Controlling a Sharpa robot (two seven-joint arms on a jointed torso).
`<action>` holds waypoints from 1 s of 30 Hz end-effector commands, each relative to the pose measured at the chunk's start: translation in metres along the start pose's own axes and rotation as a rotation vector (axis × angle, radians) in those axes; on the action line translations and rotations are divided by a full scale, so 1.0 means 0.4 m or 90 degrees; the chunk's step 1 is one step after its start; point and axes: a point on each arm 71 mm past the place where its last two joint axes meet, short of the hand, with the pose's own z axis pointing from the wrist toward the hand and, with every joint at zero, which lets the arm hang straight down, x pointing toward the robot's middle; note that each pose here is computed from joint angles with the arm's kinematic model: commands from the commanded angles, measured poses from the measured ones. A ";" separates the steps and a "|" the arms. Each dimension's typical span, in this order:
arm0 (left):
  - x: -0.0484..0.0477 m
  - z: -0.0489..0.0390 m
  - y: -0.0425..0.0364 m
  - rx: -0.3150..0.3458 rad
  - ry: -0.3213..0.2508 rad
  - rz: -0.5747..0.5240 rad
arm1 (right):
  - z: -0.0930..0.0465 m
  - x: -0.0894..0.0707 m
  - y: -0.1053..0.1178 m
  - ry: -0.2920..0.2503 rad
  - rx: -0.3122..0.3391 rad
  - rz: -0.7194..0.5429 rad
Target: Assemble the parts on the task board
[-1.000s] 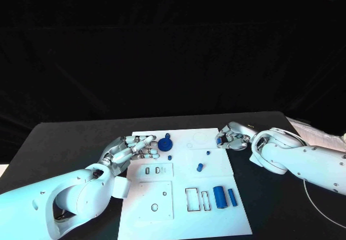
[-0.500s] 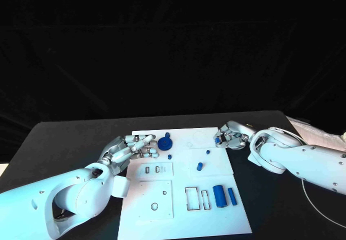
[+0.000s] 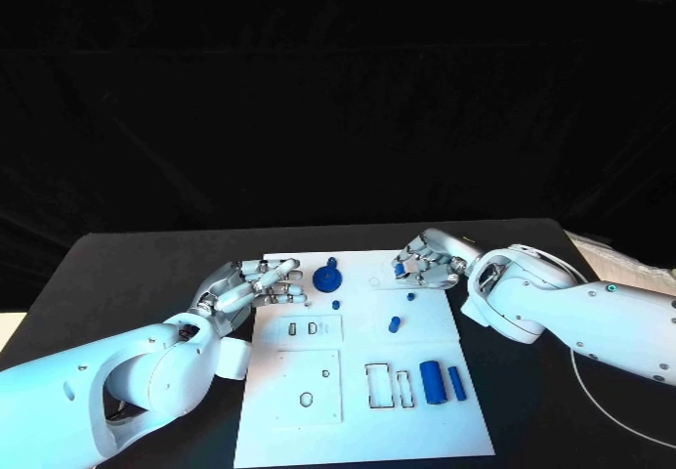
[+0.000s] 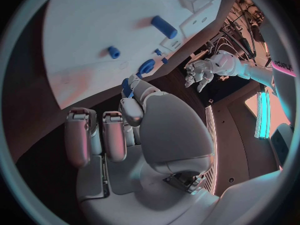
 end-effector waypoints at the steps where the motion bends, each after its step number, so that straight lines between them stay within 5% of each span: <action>1: -0.005 0.000 -0.003 0.008 0.006 -0.002 | 0.006 0.022 0.043 0.000 0.023 -0.004; 13: -0.028 -0.001 -0.005 0.010 -0.011 -0.001 | 0.037 0.150 0.224 0.038 -0.063 -0.059; 23: -0.025 -0.002 -0.005 0.008 -0.012 -0.009 | 0.047 0.238 0.258 0.080 -0.067 -0.087; 30: -0.022 -0.002 -0.005 0.007 -0.010 -0.010 | 0.046 0.264 0.259 0.102 -0.063 -0.107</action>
